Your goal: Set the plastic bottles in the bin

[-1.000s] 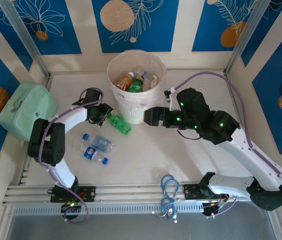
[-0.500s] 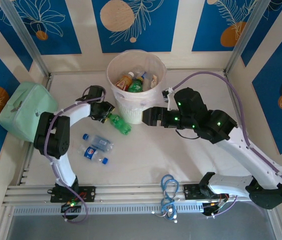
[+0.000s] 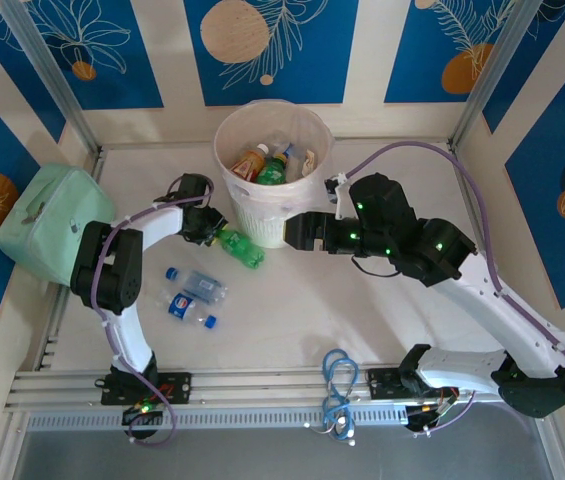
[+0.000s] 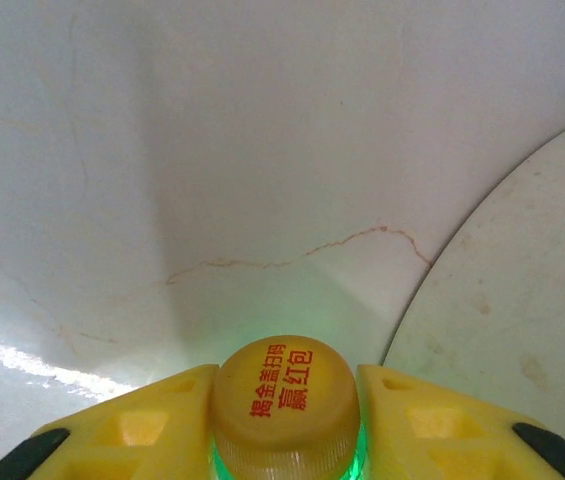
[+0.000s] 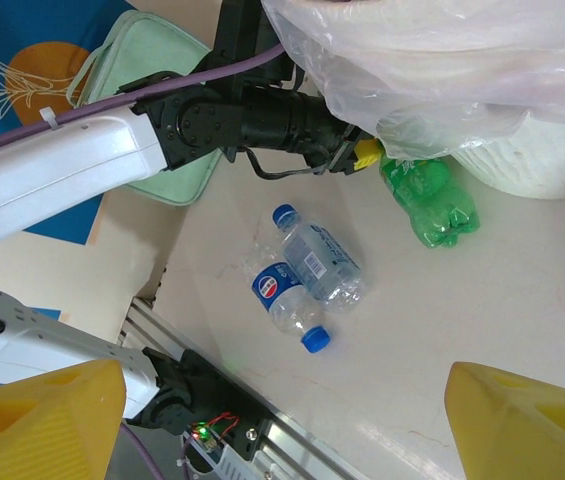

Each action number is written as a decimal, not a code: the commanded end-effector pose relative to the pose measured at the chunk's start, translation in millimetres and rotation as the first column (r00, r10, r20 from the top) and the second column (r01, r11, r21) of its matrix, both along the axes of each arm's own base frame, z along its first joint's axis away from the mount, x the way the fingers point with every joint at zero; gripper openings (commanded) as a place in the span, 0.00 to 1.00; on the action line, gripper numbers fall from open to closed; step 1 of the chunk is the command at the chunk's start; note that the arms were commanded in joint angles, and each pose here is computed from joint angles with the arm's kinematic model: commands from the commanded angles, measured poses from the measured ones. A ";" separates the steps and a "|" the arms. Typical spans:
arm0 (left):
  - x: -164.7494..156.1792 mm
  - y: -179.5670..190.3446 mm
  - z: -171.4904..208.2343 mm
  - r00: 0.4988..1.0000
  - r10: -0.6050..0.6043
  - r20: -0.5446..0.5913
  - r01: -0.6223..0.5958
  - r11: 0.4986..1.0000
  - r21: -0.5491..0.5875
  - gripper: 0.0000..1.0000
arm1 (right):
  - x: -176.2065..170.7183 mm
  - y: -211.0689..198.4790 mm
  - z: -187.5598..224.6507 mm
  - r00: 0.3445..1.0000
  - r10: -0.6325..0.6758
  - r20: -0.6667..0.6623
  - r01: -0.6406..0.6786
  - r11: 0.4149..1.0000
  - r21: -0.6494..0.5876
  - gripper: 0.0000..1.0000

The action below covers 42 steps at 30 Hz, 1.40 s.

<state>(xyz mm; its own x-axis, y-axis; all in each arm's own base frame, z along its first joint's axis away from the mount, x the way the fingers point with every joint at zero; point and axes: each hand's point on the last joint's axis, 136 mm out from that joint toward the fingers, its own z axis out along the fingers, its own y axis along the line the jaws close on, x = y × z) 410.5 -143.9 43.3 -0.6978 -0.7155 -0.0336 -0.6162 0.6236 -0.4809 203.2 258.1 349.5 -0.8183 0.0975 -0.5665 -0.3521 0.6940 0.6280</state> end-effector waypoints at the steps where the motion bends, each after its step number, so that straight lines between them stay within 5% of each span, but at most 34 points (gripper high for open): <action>1: -3.2 2.4 9.1 1.000 -0.021 0.014 0.021 1.000 -0.002 0.31 | 0.2 -2.4 15.0 1.000 -0.009 0.028 0.008 1.000 0.025 0.83; 15: -14.5 13.8 48.5 0.994 -0.018 0.105 0.017 1.000 0.009 0.22 | 1.5 -4.0 15.5 1.000 -0.012 0.015 0.011 0.999 0.045 0.83; 24: -28.4 39.5 129.2 0.936 0.069 0.344 -0.038 0.995 -0.095 0.20 | 6.1 -0.1 25.9 0.999 0.018 -0.028 -0.015 0.991 0.129 0.85; 27: -29.0 43.2 172.0 0.877 0.111 0.468 -0.028 0.983 -0.182 0.18 | 6.7 3.2 31.6 0.999 0.038 -0.035 -0.032 0.987 0.159 0.90; 31: -24.1 37.9 246.5 0.733 0.192 0.653 0.051 0.941 -0.334 0.16 | 9.8 9.2 43.9 0.994 0.086 -0.066 -0.068 0.968 0.241 0.95; 39: -12.0 23.0 404.1 0.451 0.359 0.817 0.307 0.797 -0.520 0.13 | 28.7 16.1 84.9 0.976 0.196 -0.094 -0.143 0.903 0.405 0.97; 42: -16.9 16.5 443.3 0.403 0.384 0.831 0.396 0.745 -0.537 0.10 | 33.9 18.7 97.7 0.974 0.214 -0.079 -0.161 0.891 0.425 0.98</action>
